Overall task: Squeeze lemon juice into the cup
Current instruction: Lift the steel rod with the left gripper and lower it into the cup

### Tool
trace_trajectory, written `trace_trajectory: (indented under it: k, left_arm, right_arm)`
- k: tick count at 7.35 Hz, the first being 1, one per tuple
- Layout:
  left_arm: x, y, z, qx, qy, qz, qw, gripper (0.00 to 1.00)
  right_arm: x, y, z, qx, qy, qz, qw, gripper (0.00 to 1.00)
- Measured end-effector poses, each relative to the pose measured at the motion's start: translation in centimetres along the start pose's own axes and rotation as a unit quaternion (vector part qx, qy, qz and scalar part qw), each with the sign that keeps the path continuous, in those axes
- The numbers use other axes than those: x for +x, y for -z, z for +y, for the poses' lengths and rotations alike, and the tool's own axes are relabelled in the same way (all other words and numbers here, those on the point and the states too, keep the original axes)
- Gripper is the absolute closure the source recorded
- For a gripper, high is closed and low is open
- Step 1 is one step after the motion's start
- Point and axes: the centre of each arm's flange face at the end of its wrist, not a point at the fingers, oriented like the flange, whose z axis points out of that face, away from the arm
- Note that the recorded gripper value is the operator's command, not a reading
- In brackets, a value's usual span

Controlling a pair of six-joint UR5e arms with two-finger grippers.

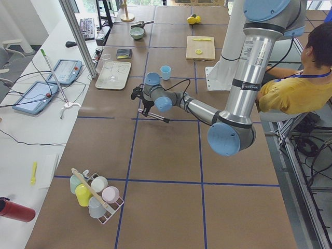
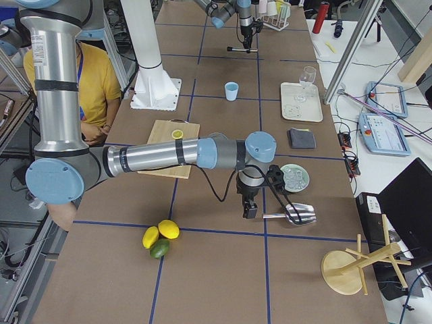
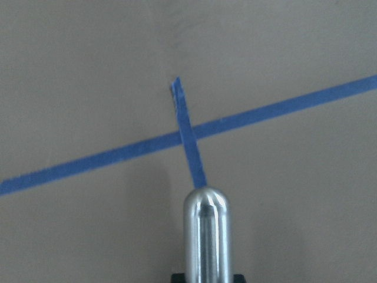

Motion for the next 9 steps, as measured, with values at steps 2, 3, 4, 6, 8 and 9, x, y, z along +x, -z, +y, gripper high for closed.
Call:
trace_trajectory:
  k: [2,3,4,6,8,9]
  left_arm:
    - [4.3,3.2,-4.4,0.074,-0.021,0.008,0.997,1.0]
    - [6.6,4.6,-5.8,0.121,-0.028,0.019,0.9921,1.0]
    - [9.7,5.4,-5.9,0.18,-0.032,0.057,0.9814,1.0]
    - [14.7,5.9,-5.1,0.296,-0.04,0.146,0.9431,1.0]
    - [19.7,7.3,-4.7,0.409,-0.087,0.151,0.8956,1.0]
    - [21.4,8.2,-4.2,0.448,-0.104,0.169,0.8718,1.0]
  right_arm:
    - [0.0,0.1,-0.1,0.001,0.001,0.0,1.0,0.0]
    - [0.0,0.0,0.0,0.001,0.001,0.001,1.0,0.0]
    - [0.1,0.0,0.1,0.0,0.0,0.001,1.0,0.0]
    - [0.4,0.0,0.4,0.0,-0.003,0.002,1.0,0.0]
    - [0.7,-0.2,0.7,-0.002,-0.007,0.002,1.0,0.0]
    - [0.9,-0.3,0.9,-0.003,-0.009,0.002,1.0,0.0]
